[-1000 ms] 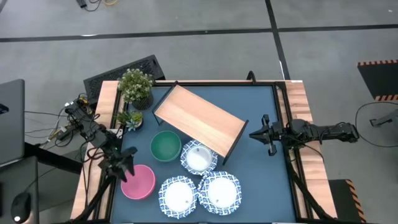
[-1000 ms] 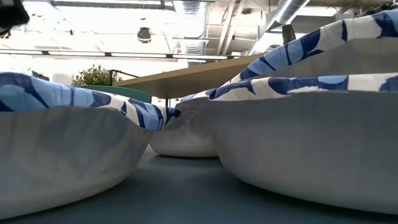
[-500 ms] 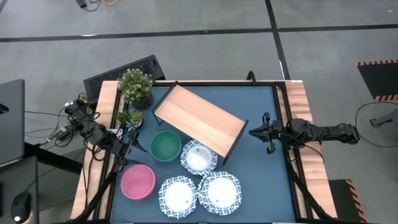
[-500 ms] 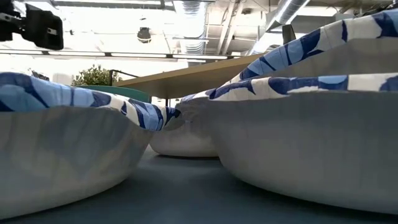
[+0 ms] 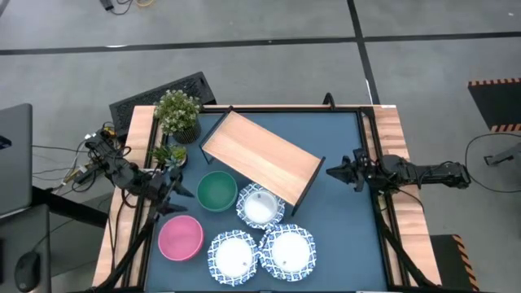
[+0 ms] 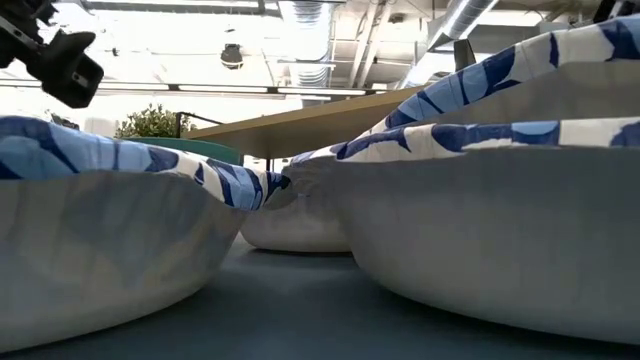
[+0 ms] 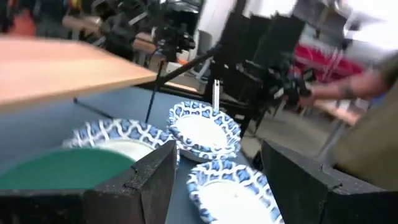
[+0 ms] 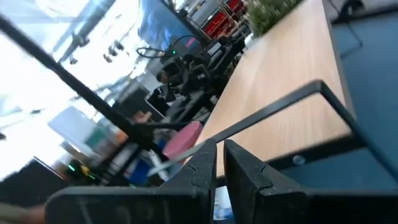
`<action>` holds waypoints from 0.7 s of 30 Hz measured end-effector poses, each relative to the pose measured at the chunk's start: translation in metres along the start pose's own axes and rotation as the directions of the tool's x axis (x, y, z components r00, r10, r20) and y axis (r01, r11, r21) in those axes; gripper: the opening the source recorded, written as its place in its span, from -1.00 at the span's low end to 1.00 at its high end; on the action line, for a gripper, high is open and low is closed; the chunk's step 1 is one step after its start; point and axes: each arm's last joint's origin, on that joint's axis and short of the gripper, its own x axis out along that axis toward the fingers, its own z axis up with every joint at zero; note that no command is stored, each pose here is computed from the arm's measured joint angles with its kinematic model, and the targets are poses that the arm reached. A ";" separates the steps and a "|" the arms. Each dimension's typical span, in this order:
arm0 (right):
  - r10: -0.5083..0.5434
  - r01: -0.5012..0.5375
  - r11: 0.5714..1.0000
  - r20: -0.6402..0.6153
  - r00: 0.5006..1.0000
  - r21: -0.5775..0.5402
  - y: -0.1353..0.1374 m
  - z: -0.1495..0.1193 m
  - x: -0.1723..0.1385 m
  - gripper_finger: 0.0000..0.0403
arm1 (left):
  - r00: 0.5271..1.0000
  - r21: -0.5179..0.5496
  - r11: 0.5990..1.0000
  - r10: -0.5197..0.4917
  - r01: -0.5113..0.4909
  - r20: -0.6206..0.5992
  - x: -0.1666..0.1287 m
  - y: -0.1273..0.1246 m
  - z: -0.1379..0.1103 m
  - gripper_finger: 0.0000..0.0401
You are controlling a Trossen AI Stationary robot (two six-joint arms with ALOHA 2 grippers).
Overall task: Place and stack bowls onto a shelf
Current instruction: Put the green bowl on the shelf
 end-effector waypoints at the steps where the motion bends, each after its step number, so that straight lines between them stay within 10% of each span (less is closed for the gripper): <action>1: 0.000 0.000 0.999 0.000 1.000 0.034 0.000 0.000 0.000 -0.71 | 1.000 -0.033 0.999 0.014 -0.014 0.005 0.000 0.000 0.000 0.10; 7: 0.002 -0.001 0.979 -0.002 1.000 0.203 0.000 0.000 0.000 -0.71 | 0.997 -0.143 0.988 0.066 -0.061 0.026 0.000 0.002 0.001 0.10; 12: 0.001 -0.001 0.983 -0.002 1.000 0.186 0.000 0.000 0.000 -0.71 | 0.996 -0.381 0.922 0.085 -0.065 0.035 0.000 0.002 0.002 0.10; 21: -0.014 0.016 0.985 -0.013 1.000 0.171 -0.001 -0.001 0.000 -0.71 | 0.991 -0.453 0.885 0.134 -0.106 0.029 0.000 0.004 0.000 0.10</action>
